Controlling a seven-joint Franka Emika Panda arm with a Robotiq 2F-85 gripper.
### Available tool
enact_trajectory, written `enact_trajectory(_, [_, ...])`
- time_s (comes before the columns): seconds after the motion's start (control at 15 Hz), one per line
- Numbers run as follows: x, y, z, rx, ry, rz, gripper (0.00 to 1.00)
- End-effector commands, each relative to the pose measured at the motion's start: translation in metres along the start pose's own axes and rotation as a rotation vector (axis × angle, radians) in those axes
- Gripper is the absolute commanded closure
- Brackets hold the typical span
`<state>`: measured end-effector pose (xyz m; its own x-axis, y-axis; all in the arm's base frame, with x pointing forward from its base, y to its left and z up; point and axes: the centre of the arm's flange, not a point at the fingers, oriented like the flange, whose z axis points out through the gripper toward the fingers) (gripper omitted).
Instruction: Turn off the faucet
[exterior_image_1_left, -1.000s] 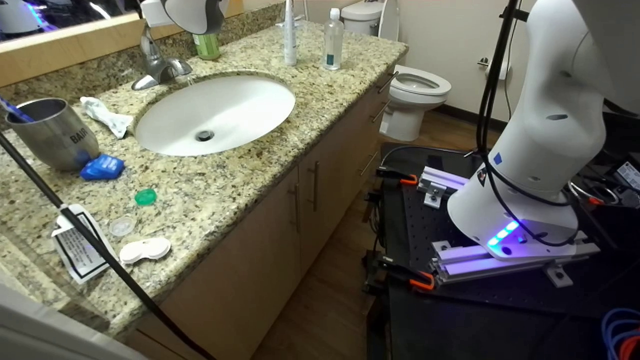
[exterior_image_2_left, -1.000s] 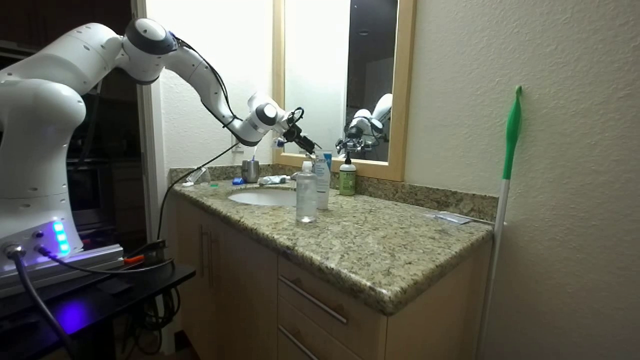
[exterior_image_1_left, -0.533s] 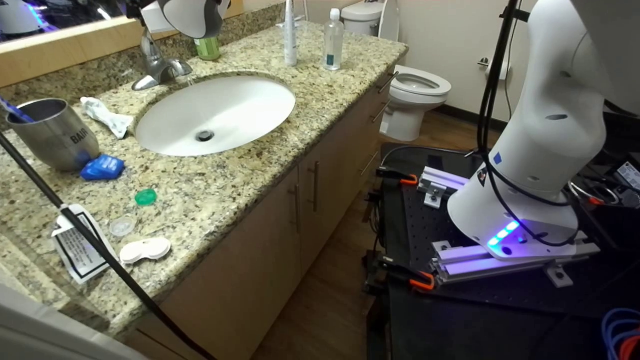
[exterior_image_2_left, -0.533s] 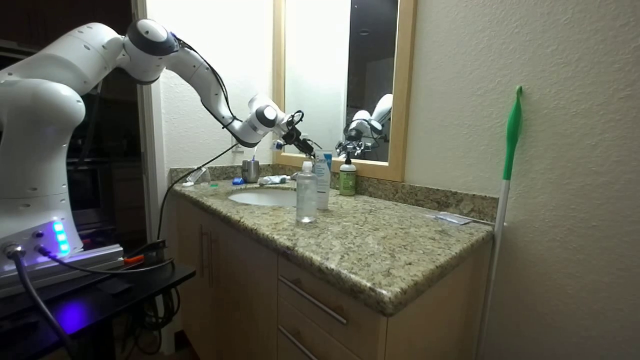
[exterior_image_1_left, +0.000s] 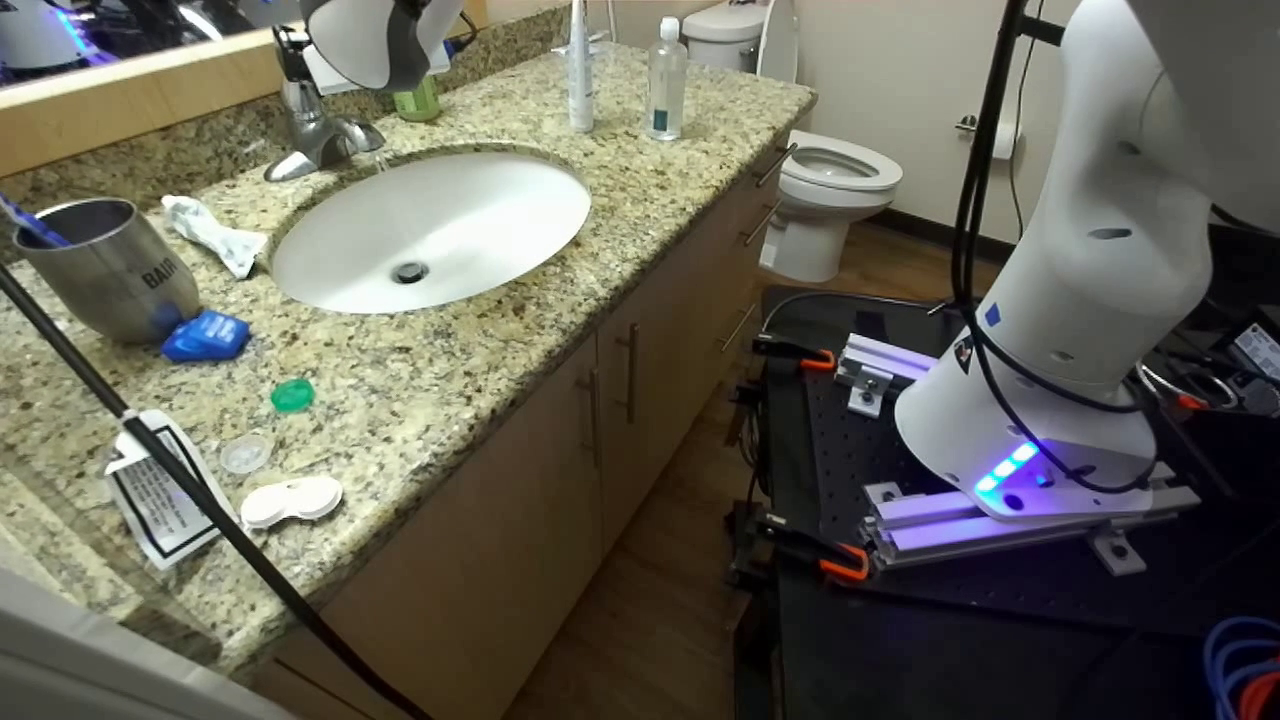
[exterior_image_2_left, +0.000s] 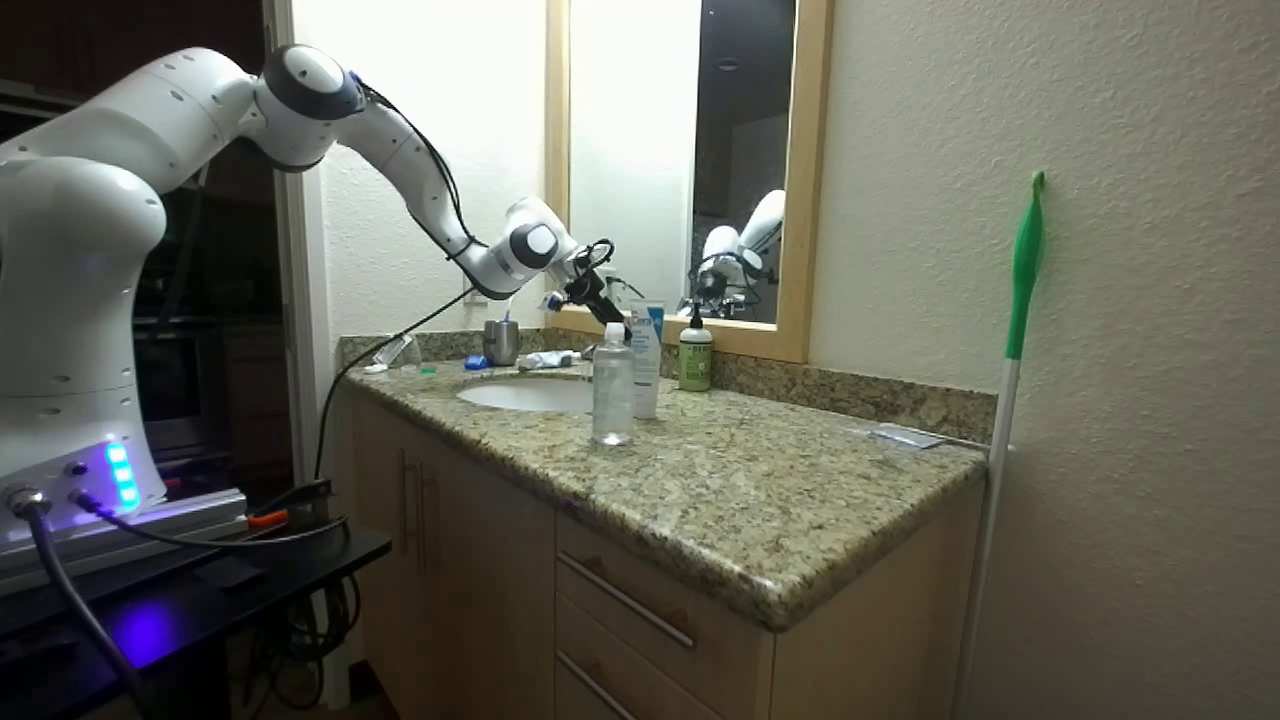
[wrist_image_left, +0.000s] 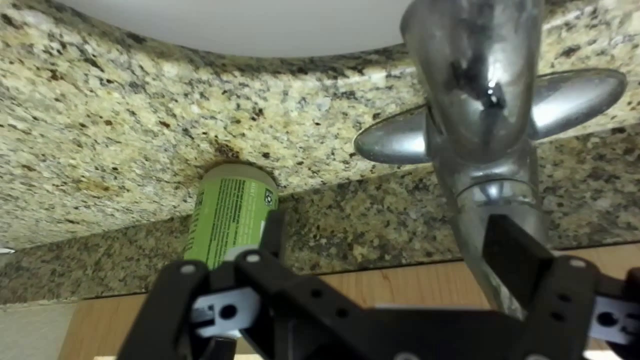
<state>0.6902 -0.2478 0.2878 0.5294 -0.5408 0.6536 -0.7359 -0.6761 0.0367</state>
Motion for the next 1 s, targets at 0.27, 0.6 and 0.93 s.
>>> enact_trajectory(0.27, [0.047, -0.014, -0.05, 0.22, -0.016, 0.119, 0.0])
enact_trajectory(0.6, [0.061, -0.023, -0.069, 0.236, 0.03, 0.149, 0.0])
enact_trajectory(0.93, [0.042, -0.005, -0.028, 0.027, -0.022, 0.098, 0.0])
